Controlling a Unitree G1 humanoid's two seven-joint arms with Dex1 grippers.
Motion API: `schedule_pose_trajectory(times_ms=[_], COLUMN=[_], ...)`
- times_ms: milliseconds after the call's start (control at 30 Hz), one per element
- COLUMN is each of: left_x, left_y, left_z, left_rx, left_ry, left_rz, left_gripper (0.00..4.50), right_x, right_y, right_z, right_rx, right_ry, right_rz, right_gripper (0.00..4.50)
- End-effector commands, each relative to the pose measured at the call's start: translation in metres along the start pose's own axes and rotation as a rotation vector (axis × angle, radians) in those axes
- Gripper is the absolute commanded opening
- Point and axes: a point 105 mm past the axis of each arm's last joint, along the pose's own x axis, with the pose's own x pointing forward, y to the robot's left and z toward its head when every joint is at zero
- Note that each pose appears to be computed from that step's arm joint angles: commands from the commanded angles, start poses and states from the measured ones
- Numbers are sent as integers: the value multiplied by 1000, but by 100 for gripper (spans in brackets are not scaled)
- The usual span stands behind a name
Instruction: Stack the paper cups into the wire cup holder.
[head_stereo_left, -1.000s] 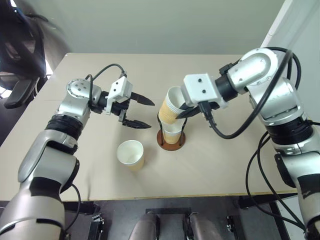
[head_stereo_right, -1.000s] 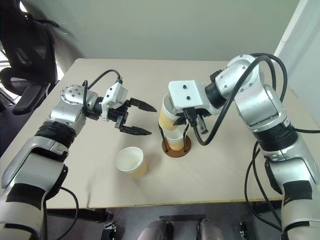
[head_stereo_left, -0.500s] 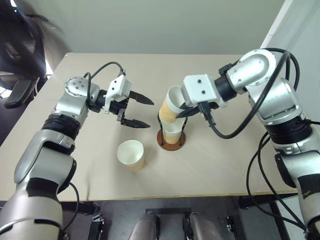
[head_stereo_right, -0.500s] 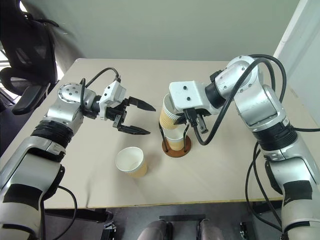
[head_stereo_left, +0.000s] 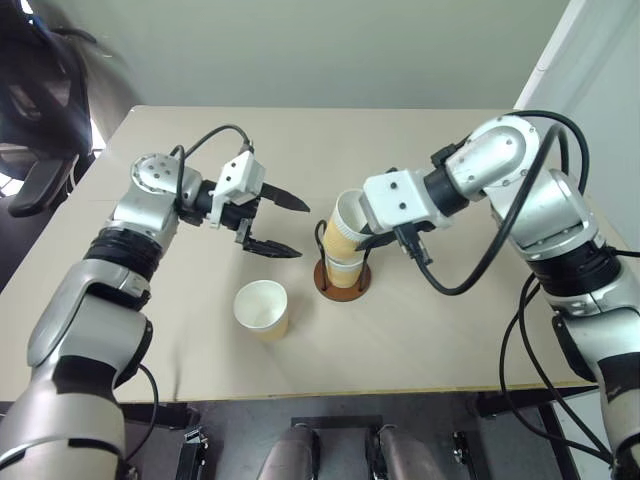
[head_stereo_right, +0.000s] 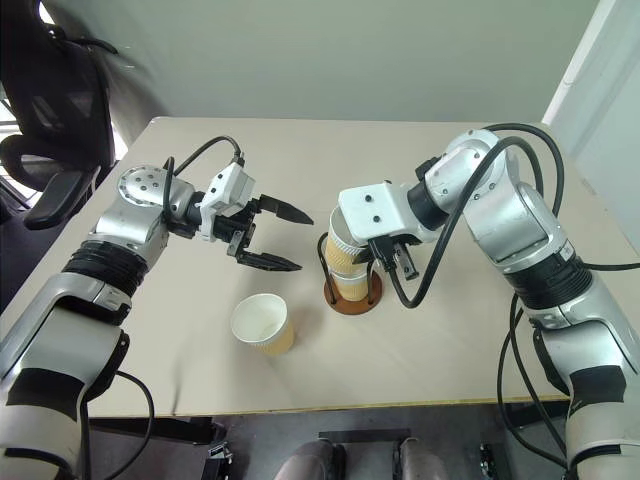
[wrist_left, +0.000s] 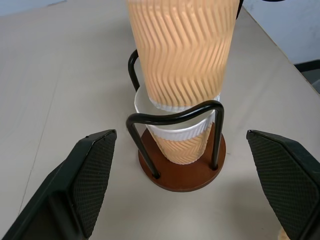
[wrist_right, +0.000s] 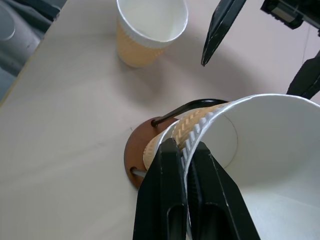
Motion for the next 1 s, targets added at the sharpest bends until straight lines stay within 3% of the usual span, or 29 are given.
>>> schedule_pose_trajectory(times_ms=[33, 367, 533, 833, 1000], left_x=[-5, -5, -5, -5, -6], left_y=[-3, -4, -4, -4, -4], left_z=[6, 6, 6, 5, 5], left_rx=[20, 19, 17, 14, 13], left_ry=[-12, -10, -11, -10, -9], left_rz=[-30, -30, -30, -29, -28], left_gripper=[450, 450, 450, 450, 450], right_x=[-5, -4, -5, -7, -9], right_y=[-1, -3, -5, -2, -4], right_z=[1, -11, -13, -10, -6], right_rx=[-40, -67, -74, -84, -65], right_ry=[26, 85, 92, 88, 68], right_rz=[-11, -18, -24, -6, -11], right_gripper=[6, 6, 128, 447, 449])
